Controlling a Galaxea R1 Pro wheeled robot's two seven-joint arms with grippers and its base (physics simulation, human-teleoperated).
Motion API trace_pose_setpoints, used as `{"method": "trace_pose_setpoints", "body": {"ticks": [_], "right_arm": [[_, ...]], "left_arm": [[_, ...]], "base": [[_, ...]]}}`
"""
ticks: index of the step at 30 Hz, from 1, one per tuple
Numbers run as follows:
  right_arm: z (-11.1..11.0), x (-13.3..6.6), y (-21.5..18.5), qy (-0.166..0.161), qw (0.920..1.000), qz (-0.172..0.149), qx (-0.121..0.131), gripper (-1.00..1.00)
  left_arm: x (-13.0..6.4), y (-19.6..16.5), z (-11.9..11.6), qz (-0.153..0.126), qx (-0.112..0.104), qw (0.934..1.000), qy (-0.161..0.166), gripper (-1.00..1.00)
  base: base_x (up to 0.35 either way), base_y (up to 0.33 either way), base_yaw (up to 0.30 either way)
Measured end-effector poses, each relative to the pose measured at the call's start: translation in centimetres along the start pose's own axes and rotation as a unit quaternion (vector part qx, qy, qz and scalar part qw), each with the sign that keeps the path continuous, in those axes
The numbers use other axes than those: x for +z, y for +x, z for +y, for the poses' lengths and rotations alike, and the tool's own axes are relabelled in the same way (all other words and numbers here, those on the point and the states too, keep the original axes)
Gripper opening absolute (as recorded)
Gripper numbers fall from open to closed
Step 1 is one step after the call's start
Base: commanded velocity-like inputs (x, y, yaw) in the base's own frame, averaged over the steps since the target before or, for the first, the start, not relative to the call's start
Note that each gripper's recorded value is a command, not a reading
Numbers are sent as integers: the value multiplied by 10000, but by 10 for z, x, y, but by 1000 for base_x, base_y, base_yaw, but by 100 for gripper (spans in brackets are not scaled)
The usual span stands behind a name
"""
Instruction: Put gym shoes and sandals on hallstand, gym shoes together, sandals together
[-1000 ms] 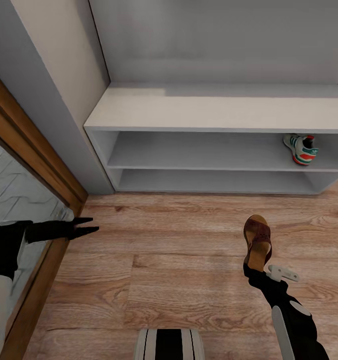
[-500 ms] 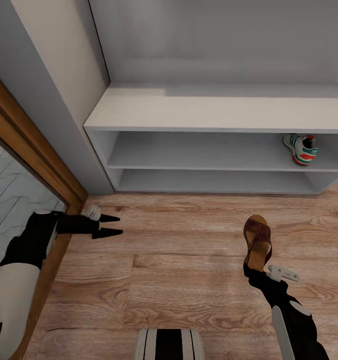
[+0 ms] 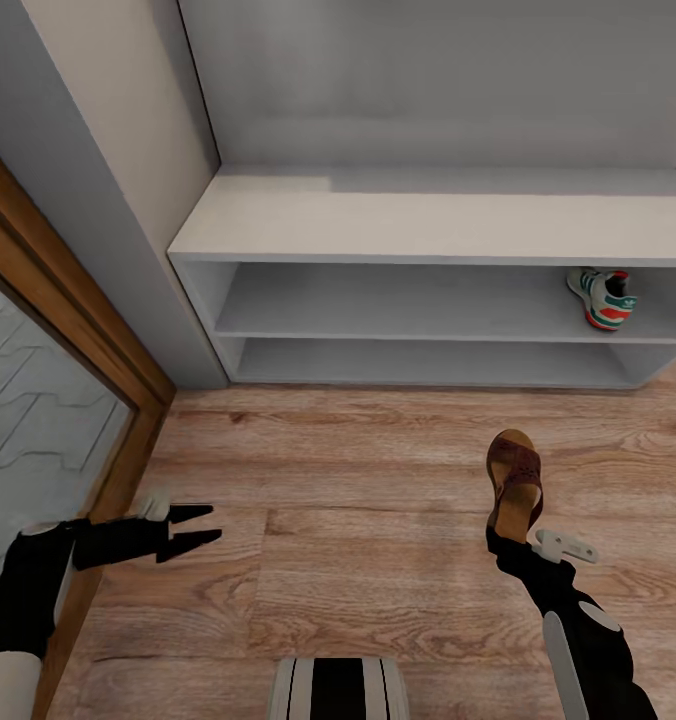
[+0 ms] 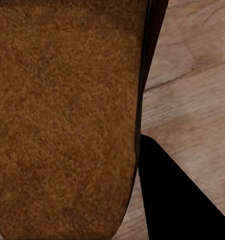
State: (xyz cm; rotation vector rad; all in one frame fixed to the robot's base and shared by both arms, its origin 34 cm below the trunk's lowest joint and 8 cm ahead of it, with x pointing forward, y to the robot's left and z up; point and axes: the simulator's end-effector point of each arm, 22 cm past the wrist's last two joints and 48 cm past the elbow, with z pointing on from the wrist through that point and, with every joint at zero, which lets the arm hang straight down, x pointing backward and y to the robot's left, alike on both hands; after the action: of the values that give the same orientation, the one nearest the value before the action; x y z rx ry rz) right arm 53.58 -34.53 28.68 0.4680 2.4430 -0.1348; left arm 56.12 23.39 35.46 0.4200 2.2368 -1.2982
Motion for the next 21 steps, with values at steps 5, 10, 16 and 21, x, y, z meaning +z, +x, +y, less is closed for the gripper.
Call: {"method": "trace_pose_setpoints", "body": {"ticks": [5,10,16,21], "right_arm": [[0,0,0,-4,10000,3,-2,-100],[1,0,1,-11,10000,7,0,-100],[34,-1,5,-235,9990,27,-385,-100],[21,-5,-5,491,9870,-193,-1517,-100]], "left_arm": [[4,3,6,-56,-66,9998,-173,100],[13,4,21,-114,-119,9982,-573,100],[11,-8,21,-189,59,9975,-678,100],[10,-11,20,-196,118,9973,-698,100]], "base": [[0,0,0],[0,0,0],[0,0,0],[0,0,0]]}}
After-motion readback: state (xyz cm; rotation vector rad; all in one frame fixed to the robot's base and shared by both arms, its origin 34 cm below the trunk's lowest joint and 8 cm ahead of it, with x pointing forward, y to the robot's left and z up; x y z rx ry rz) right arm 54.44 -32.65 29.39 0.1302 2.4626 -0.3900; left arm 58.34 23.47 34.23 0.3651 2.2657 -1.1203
